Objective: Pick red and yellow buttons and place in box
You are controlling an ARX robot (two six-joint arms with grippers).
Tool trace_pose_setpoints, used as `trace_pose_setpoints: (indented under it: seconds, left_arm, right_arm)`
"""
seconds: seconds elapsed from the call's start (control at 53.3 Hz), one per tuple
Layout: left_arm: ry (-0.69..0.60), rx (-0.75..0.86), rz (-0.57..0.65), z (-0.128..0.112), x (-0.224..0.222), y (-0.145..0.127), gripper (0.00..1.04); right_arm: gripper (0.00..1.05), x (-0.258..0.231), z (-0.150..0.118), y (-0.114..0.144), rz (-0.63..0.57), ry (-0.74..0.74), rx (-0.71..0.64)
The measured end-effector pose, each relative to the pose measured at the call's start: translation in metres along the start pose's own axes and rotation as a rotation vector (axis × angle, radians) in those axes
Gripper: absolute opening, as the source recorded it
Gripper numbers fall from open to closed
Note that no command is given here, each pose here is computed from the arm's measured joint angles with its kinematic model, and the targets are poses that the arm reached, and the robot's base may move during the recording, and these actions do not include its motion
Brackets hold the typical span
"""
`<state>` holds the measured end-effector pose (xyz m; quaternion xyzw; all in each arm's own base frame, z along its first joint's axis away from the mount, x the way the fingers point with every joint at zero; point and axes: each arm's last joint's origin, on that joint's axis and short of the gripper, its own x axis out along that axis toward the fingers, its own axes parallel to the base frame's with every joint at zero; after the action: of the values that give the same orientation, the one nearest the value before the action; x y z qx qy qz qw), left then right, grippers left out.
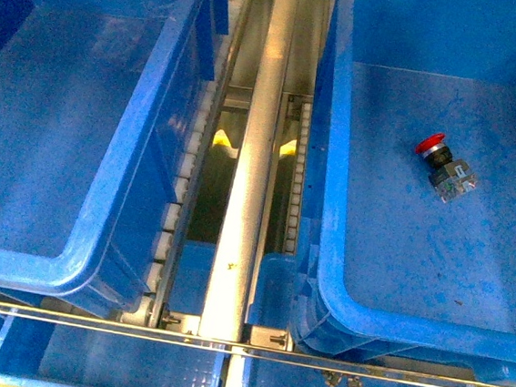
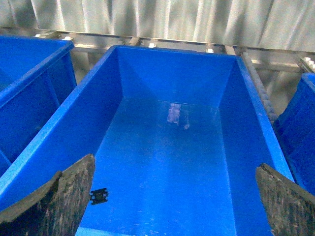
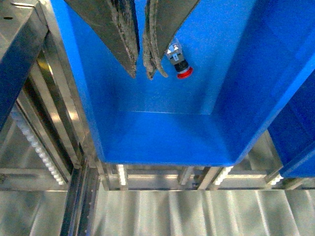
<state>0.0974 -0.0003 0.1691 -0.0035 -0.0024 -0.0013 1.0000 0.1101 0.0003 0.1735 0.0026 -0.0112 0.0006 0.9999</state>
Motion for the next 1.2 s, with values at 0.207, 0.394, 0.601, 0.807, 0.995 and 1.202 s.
trace_pose_setpoints:
  seconds: [0.207, 0.394, 0.601, 0.807, 0.995, 1.202]
  left_arm:
    - [0.0, 0.0, 0.0, 0.0, 0.0, 0.0, 0.97]
    - [0.0, 0.0, 0.0, 0.0, 0.0, 0.0, 0.97]
    - [0.0, 0.0, 0.0, 0.0, 0.0, 0.0, 0.97]
    - [0.0, 0.0, 0.0, 0.0, 0.0, 0.0, 0.97]
    - [0.0, 0.0, -0.003, 0.0, 0.0, 0.0, 0.97]
    - [0.0, 0.0, 0.0, 0.0, 0.0, 0.0, 0.97]
  right_arm:
    - [0.03, -0.011, -0.005, 0.0, -0.001, 0.031, 0.0]
    - [0.03, -0.013, -0.003, 0.0, 0.0, 0.006, 0.0]
    - [0.26, -0.013, -0.003, 0.0, 0.001, 0.005, -0.002]
    - [0.62, -0.013, -0.003, 0.0, 0.001, 0.005, -0.002]
    - [0.93, -0.013, -0.003, 0.0, -0.005, 0.005, -0.002]
    - [0.98, -0.013, -0.003, 0.0, -0.001, 0.005, -0.002]
